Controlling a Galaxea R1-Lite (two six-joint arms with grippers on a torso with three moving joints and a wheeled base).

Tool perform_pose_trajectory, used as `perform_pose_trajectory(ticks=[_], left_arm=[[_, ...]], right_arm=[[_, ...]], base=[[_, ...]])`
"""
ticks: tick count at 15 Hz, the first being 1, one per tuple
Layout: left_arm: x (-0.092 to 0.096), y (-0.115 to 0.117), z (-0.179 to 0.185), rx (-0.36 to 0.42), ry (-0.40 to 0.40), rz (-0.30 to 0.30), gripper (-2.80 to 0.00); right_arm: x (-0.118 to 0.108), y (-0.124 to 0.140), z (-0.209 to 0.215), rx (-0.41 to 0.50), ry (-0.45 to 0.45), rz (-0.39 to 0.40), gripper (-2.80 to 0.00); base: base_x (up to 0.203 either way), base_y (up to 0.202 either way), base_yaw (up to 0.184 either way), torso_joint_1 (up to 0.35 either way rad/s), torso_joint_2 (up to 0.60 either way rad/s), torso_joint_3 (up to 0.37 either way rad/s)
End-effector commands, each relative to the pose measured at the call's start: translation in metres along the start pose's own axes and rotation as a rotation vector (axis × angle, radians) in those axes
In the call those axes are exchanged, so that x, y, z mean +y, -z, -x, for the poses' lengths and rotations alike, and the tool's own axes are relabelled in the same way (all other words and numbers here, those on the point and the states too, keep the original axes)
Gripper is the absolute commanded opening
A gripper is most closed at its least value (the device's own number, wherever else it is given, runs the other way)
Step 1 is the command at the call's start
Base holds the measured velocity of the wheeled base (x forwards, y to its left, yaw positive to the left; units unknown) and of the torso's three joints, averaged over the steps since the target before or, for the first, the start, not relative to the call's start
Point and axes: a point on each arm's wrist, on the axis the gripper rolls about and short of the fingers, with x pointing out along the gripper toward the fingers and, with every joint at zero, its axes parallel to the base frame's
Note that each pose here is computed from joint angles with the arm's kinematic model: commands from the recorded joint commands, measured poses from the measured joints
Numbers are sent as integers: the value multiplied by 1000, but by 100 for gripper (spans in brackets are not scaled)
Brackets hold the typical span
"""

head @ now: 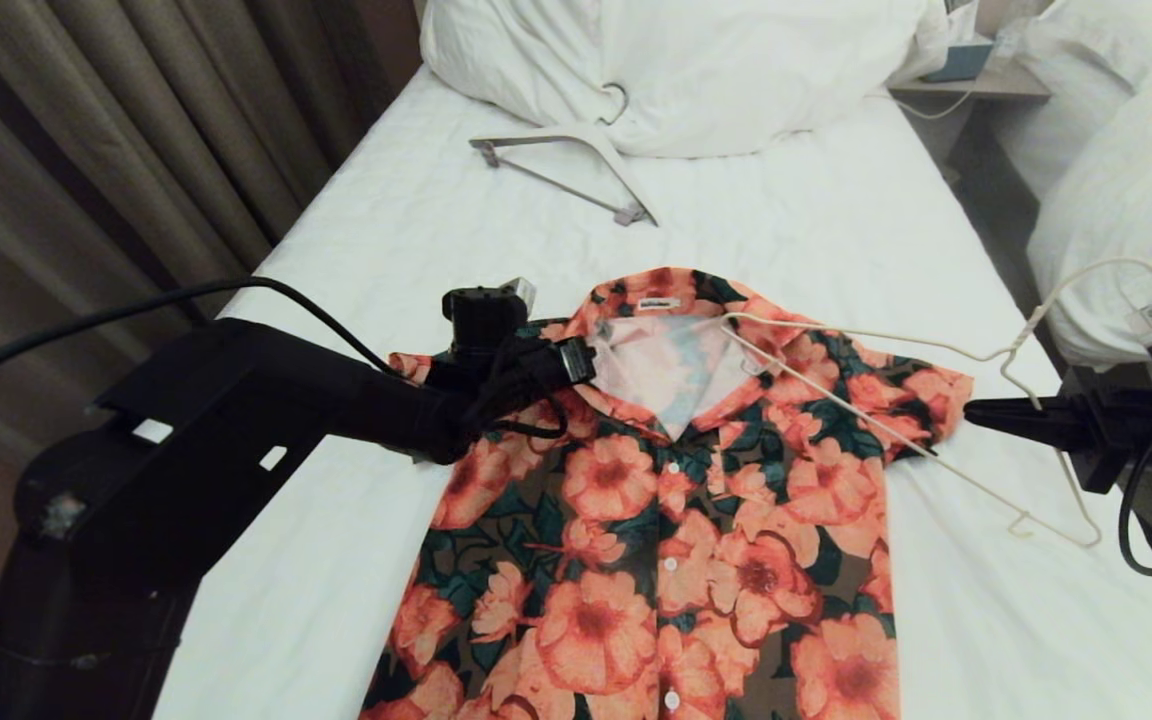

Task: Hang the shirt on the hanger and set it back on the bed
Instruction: Lift the shirt and hanger

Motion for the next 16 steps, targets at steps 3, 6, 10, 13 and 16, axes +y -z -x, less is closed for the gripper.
perform_pose_trajectory(ticks=[3,6,10,13,16], left_arm=[[-12,-14,12,-40,-24,-3,-280],[-34,-40,38,-65,-24,-9,-280],[-75,-58,76,-31,-14,-75,-280],[-113,-63,96,-38,1,-119,-280],[-138,-69,118,-41,-2,-171,-280]], right_arm=[[2,0,0,-2,-9,-13,-280],[5,2,-1,1,-13,-40,-280],[21,-13,-5,5,-39,-78,-280],[31,-21,-14,4,-77,-92,-280],[34,-24,-21,0,-102,-87,-280]], base=[[0,0,0,0,0,0],[0,0,0,0,0,0],[0,0,0,0,0,0],[0,0,0,0,0,0],[0,0,0,0,0,0]])
